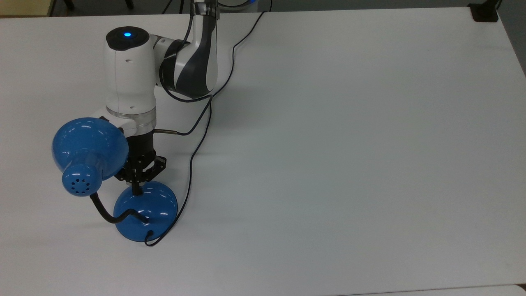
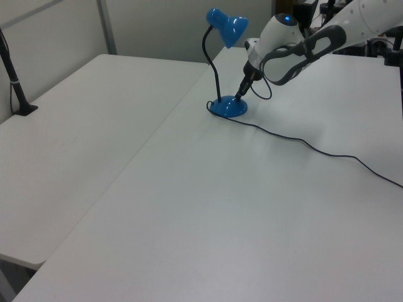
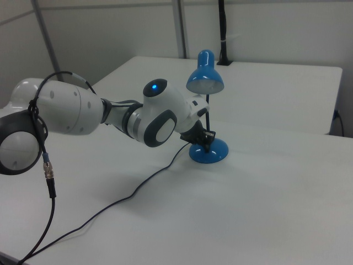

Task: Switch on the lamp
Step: 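Press down on the black switch with the gripper fingers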

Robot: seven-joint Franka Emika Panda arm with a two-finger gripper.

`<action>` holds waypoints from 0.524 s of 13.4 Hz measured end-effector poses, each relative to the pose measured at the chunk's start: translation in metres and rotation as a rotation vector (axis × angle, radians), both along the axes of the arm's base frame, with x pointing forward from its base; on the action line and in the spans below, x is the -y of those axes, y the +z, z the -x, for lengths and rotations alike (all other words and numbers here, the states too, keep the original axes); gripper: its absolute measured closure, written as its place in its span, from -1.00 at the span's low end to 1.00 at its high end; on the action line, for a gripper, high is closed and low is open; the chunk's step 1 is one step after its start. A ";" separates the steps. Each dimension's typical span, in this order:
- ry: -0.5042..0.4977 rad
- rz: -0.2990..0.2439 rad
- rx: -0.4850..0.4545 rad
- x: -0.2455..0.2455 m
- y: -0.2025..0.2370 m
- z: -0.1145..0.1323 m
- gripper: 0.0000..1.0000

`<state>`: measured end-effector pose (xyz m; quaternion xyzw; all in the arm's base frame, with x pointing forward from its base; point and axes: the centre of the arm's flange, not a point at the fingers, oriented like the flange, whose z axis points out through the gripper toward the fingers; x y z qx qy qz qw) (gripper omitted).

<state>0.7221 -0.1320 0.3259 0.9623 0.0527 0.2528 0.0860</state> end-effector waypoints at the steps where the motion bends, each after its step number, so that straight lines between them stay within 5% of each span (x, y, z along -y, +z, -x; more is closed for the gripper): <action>1: 0.001 0.000 0.000 -0.001 0.000 0.000 0.98; 7: 0.001 0.000 0.000 -0.001 0.000 0.000 0.98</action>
